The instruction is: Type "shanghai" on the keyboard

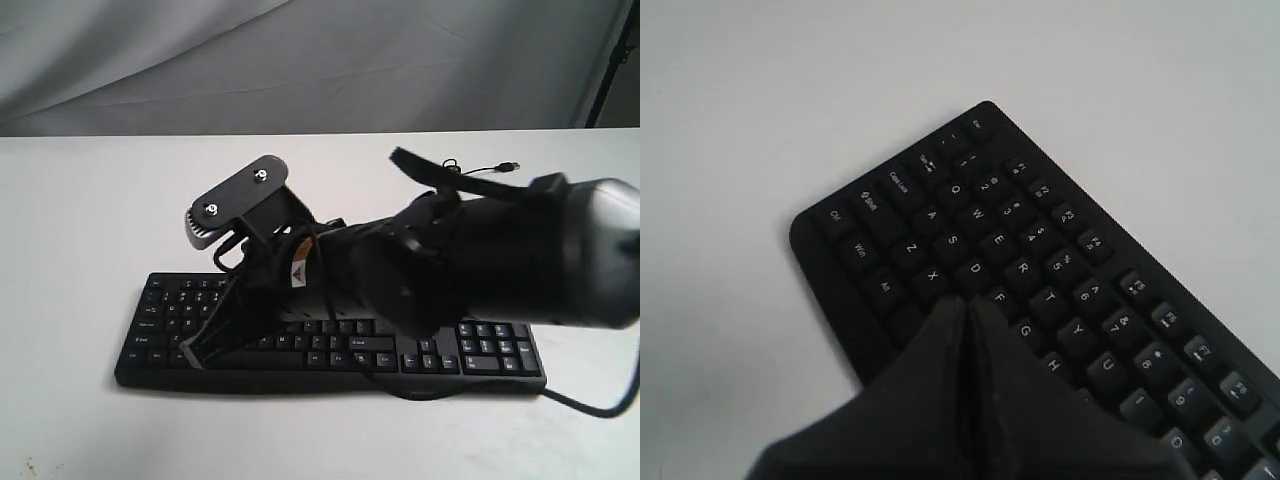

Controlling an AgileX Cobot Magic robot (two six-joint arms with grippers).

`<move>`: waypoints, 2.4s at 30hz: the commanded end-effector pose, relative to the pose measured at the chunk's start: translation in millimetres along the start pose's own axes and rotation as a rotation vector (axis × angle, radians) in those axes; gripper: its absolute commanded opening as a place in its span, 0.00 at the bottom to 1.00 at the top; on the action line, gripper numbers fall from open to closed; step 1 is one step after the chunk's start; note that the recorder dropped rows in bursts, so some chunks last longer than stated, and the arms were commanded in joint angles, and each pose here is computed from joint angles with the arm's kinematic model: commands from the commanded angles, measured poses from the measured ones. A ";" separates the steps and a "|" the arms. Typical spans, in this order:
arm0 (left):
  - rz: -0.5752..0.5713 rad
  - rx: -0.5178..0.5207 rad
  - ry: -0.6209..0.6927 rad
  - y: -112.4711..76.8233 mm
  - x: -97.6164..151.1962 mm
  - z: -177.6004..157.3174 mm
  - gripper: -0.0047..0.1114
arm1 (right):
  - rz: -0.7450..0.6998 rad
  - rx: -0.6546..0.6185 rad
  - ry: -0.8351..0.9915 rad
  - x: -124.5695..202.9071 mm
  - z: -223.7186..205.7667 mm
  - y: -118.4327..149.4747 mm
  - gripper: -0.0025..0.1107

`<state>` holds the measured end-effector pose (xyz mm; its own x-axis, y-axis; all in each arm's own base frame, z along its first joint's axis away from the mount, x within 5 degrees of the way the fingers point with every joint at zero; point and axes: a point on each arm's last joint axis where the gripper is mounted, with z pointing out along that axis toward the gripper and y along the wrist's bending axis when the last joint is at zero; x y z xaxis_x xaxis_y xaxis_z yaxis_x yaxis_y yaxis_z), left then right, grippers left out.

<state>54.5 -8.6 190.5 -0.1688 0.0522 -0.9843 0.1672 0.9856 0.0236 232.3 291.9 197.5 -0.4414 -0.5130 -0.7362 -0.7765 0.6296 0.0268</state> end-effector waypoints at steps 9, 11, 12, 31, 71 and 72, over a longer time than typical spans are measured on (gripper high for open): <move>-0.001 0.003 -0.002 -0.2 1.0 0.1 0.04 | -0.017 -0.017 0.097 -17.3 71.7 2.3 0.02; -0.001 0.003 -0.002 -0.2 1.0 0.1 0.04 | -0.041 -0.028 0.112 -23.6 81.1 5.9 0.02; -0.001 0.003 -0.002 -0.2 1.0 0.1 0.04 | -0.063 -0.029 0.100 -24.5 85.2 6.9 0.02; -0.001 0.003 -0.002 -0.2 1.0 0.1 0.04 | -0.152 -0.020 0.070 -4.2 117.6 9.2 0.02; -0.001 0.003 -0.002 -0.2 1.0 0.1 0.04 | -0.166 -0.021 0.108 4.7 124.0 8.1 0.02; -0.001 0.003 -0.002 -0.2 1.0 0.1 0.04 | -0.166 -0.021 0.108 4.7 124.0 8.1 0.02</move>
<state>54.5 -8.6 190.5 -0.1688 0.0522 -0.9843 0.1672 0.9856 0.0236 279.0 366.5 109.1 -0.3630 -0.6606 -0.6572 -0.8466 0.5285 -0.0637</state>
